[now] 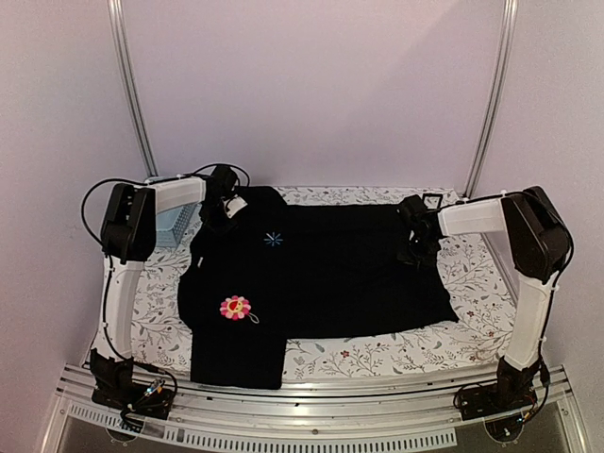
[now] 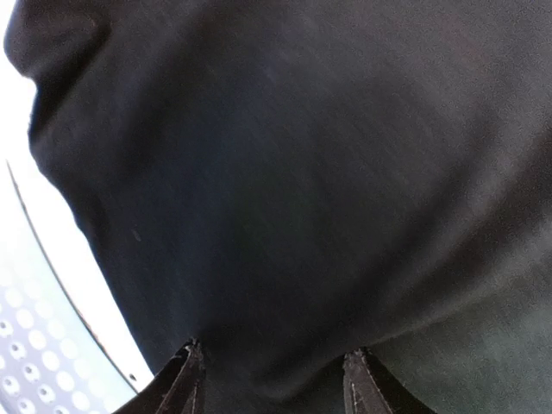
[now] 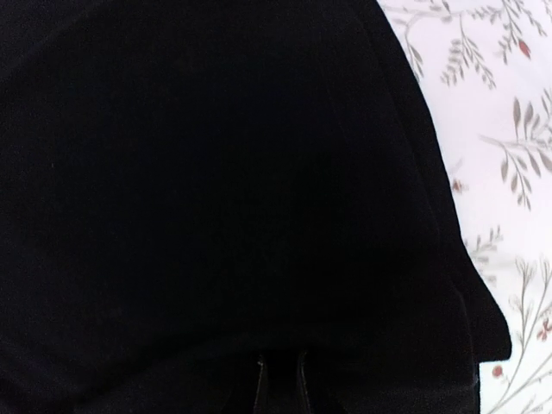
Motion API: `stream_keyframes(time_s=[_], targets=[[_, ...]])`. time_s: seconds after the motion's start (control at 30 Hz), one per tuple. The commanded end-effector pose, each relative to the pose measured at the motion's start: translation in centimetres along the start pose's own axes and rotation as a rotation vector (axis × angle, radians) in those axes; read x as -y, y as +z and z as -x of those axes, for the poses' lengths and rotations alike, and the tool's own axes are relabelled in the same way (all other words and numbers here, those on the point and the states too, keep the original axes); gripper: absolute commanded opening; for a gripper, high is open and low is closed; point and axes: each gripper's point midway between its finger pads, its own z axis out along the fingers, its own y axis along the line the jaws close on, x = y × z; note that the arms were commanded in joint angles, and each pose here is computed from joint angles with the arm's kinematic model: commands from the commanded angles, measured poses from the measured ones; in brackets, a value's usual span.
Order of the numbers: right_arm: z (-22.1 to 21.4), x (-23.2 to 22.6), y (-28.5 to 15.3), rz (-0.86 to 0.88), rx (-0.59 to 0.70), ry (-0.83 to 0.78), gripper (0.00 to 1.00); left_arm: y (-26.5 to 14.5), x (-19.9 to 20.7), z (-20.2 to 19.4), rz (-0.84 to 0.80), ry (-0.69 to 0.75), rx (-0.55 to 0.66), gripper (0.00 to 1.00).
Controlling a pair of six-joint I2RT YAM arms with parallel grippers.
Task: Pin the brooch onto the clothing
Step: Smooth out the clothing with brooches at the center of the board.
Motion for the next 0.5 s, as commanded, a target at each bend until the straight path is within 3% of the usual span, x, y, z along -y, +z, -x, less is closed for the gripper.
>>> stream_keyframes(time_s=[0.0,0.17,0.3,0.37,0.47], targets=[[-1.8,1.6,4.6,-0.075,-0.119,-0.089,0.11,3.5,0.3,0.1,0.042,0.006,-0.051,0.55],[0.6,-1.1,2.6,-0.059,-0.087,-0.168,0.11,2.6,-0.5,1.4,0.051,-0.004,-0.01,0.55],[1.2,-8.8,-4.3,0.095,0.058,-0.38,0.14,0.1,-0.7,2.4,0.03,-0.003,0.051,0.56],[-0.1,-13.7,-9.4,0.209,0.153,-0.519,0.18,-1.6,-0.9,2.9,0.013,-0.004,0.088,0.57],[-6.2,-20.4,-15.4,0.45,0.224,-0.789,0.3,-4.3,-0.6,3.1,-0.028,-0.005,0.131,0.59]])
